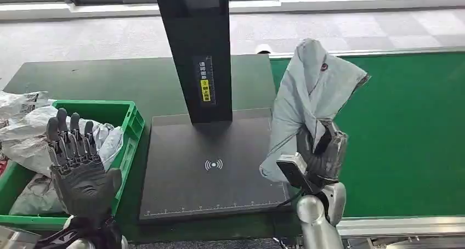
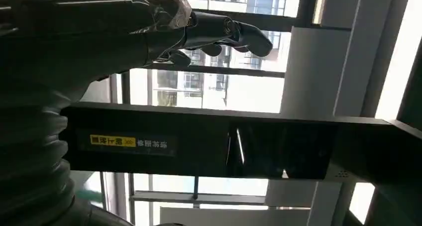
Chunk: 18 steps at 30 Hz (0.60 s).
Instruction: Moved the parcel from conveyor to table for the left to box.
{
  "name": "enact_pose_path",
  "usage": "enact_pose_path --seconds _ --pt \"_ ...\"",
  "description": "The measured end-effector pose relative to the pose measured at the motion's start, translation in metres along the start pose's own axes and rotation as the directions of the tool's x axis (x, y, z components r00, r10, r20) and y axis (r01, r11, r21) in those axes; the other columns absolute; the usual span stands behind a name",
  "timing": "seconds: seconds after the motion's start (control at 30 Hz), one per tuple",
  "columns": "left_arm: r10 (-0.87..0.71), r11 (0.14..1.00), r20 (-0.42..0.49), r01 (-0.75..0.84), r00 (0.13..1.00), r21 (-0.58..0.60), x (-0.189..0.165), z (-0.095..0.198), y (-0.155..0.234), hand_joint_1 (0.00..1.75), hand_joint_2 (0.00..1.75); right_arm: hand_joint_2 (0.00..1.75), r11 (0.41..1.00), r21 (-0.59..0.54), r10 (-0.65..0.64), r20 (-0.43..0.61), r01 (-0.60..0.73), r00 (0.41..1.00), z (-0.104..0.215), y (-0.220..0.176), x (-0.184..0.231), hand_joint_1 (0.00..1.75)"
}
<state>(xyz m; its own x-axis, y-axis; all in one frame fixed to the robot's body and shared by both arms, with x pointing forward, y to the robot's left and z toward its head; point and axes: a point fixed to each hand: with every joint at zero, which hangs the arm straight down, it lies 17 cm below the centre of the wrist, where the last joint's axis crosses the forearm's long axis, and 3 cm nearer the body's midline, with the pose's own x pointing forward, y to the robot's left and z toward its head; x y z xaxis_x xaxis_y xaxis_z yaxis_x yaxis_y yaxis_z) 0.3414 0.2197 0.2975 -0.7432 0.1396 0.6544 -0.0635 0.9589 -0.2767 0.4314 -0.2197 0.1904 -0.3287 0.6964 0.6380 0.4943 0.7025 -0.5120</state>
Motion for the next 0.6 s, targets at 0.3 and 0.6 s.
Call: enact_pose_path --seconds 0.3,0.6 --pt "0.006 1.0 0.009 -0.006 1.0 -0.004 -0.003 -0.006 -0.003 0.0 1.75 1.75 0.894 0.443 -0.069 -0.007 0.065 0.998 0.056 0.146 0.032 1.75" --pt "0.006 1.0 0.008 -0.006 1.0 -0.005 -0.003 -0.006 -0.003 0.0 1.75 1.75 0.858 0.509 -0.076 -0.016 0.073 0.997 0.073 0.168 0.034 1.75"
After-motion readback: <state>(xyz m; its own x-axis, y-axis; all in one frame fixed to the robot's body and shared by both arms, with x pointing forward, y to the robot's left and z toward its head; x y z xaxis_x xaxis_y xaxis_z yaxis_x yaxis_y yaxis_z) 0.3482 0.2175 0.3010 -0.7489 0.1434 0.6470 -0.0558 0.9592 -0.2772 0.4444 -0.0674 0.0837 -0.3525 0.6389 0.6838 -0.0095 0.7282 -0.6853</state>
